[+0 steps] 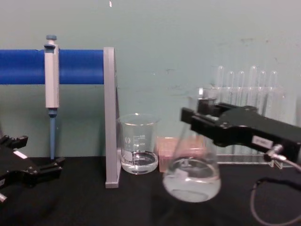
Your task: Grasp the erlenmeyer flask with one hand, shake it three times, then place it back.
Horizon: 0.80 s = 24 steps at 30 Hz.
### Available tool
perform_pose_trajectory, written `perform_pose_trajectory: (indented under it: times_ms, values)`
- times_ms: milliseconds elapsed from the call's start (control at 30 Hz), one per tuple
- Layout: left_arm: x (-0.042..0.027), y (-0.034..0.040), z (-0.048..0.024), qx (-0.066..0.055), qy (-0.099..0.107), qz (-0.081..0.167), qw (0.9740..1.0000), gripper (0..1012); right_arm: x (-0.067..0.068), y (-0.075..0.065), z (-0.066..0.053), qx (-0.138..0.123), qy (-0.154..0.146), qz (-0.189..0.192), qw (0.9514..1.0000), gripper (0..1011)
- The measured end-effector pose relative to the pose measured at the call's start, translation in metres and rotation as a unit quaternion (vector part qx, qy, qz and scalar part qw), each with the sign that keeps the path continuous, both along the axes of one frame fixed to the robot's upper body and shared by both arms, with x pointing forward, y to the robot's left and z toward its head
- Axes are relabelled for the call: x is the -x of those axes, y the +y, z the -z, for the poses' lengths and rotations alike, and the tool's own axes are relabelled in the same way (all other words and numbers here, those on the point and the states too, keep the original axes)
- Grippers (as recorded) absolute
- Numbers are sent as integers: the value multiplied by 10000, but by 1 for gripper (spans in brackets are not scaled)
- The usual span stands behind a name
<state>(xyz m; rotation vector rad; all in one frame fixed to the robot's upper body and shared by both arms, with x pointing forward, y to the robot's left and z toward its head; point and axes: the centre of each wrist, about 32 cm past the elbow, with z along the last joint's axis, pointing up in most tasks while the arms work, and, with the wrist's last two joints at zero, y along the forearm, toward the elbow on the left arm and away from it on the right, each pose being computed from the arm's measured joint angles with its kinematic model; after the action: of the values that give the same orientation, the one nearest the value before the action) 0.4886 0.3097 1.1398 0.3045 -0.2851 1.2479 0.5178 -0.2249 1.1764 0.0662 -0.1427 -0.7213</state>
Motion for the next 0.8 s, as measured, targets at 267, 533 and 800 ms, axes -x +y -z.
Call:
perform_pose_trajectory:
  times_ms: [267, 533, 800]
  values:
    - [0, 0, 0, 0, 0, 0, 10000, 1001, -50, 251, 7, -29, 77, -773, 9970, 456]
    - [0, 0, 0, 0, 0, 0, 10000, 1001, -87, 384, 9, -37, 125, -1224, 9924, 457]
    - [0, 0, 0, 0, 0, 0, 10000, 1001, -126, 405, 9, -52, 163, -1324, 9911, 456]
